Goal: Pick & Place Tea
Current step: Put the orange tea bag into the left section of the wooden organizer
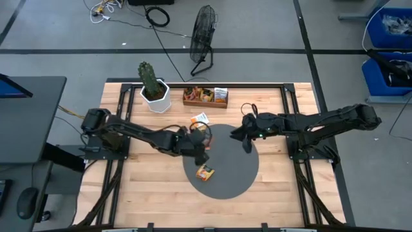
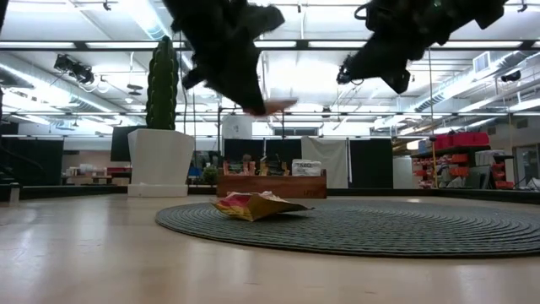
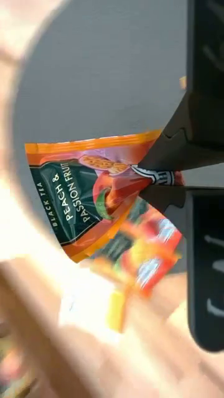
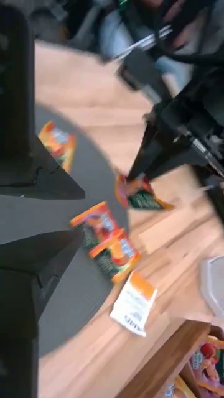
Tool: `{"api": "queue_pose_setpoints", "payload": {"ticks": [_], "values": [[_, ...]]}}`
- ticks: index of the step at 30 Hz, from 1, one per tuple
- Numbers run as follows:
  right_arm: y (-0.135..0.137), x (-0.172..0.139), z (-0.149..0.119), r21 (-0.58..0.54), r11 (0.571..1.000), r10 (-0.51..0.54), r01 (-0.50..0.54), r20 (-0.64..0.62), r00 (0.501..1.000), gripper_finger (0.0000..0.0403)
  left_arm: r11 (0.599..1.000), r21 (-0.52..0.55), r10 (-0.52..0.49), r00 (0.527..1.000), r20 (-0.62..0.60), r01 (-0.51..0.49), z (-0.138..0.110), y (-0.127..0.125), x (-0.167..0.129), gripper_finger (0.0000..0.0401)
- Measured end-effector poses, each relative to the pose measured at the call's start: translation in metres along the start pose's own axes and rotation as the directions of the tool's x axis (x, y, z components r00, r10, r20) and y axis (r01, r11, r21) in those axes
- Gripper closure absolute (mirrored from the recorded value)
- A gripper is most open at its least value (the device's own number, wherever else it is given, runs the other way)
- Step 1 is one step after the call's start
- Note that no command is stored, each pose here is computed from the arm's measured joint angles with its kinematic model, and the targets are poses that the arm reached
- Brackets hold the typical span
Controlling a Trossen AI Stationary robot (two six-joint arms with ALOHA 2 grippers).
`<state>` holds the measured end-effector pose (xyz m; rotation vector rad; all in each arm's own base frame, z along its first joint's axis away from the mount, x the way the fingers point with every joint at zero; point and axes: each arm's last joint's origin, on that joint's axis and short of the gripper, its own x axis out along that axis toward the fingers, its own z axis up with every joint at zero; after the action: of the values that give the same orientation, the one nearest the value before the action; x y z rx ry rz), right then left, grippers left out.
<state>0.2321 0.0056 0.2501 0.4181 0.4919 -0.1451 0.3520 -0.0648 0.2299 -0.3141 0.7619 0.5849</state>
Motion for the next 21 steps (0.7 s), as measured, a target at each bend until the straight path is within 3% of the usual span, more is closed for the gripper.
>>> {"api": "queue_pose_setpoints", "payload": {"ticks": [3,8,14,21], "values": [[0.002,0.000,0.005,0.064,0.998,0.025,-0.028,0.050,0.998,0.0305,0.998,-0.055,0.039,0.994,0.102,-0.033,0.009,0.002,-0.007,0.0374],[0.004,0.000,0.013,0.136,0.988,0.057,-0.075,0.131,0.990,0.0298,0.991,-0.134,0.040,0.969,0.242,-0.007,0.023,-0.001,-0.012,0.0375],[0.002,0.005,0.022,0.230,0.963,0.098,-0.143,0.195,0.976,0.0250,0.979,-0.201,0.059,0.928,0.369,0.018,0.038,-0.003,-0.014,0.0374],[-0.009,0.012,0.026,0.373,0.919,0.049,-0.130,0.218,0.975,0.0202,0.974,-0.228,0.094,0.897,0.431,0.008,0.049,0.002,-0.012,0.0374]]}}
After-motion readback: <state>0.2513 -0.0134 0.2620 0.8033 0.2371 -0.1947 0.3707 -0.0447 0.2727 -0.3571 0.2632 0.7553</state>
